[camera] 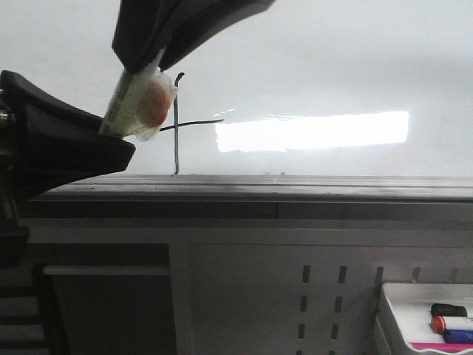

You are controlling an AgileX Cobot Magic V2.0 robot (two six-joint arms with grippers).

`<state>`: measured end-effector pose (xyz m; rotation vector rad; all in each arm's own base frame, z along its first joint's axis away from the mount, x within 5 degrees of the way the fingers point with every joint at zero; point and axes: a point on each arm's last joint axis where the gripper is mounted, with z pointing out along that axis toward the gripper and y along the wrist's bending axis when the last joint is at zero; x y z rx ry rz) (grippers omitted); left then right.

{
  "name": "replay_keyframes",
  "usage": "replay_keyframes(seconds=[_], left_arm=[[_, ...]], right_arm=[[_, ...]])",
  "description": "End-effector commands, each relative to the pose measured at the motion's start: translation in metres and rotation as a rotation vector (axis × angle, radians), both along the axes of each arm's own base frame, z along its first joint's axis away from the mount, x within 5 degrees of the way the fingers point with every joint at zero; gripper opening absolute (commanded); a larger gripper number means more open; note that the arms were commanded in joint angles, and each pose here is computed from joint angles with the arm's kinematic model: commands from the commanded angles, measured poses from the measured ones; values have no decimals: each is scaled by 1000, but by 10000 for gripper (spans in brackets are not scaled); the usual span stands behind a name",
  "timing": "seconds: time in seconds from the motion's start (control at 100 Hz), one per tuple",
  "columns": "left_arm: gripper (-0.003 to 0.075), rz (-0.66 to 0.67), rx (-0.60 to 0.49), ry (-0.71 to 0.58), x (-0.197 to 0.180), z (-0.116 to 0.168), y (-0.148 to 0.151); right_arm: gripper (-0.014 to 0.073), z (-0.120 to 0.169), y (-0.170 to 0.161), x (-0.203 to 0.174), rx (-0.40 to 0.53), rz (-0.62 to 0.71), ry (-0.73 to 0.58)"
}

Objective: Write number 4 on whiteboard

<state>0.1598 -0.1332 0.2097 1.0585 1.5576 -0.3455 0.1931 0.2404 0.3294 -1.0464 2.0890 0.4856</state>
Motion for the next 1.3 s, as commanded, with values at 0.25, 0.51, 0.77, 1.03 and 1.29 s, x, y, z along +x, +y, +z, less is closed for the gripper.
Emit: replay_keyframes(seconds=[0.25,0.51,0.77,1.03,1.29], left_arm=[[-20,453,-349,398,29,22,9],[-20,600,-433,619,55,35,1],[-20,696,-434,679,70,19,9],[150,692,-450,661,72,23,9],[370,688,-485,644,70,30,10]], right_arm=[[484,35,-23,6,93,-59,-96],[466,40,-28,2,96,-62,-99],[466,38,-29,1,74,-59,-79],[466,38,-29,1,74,-59,-79],[466,37,-31,1,51,-57,-88]])
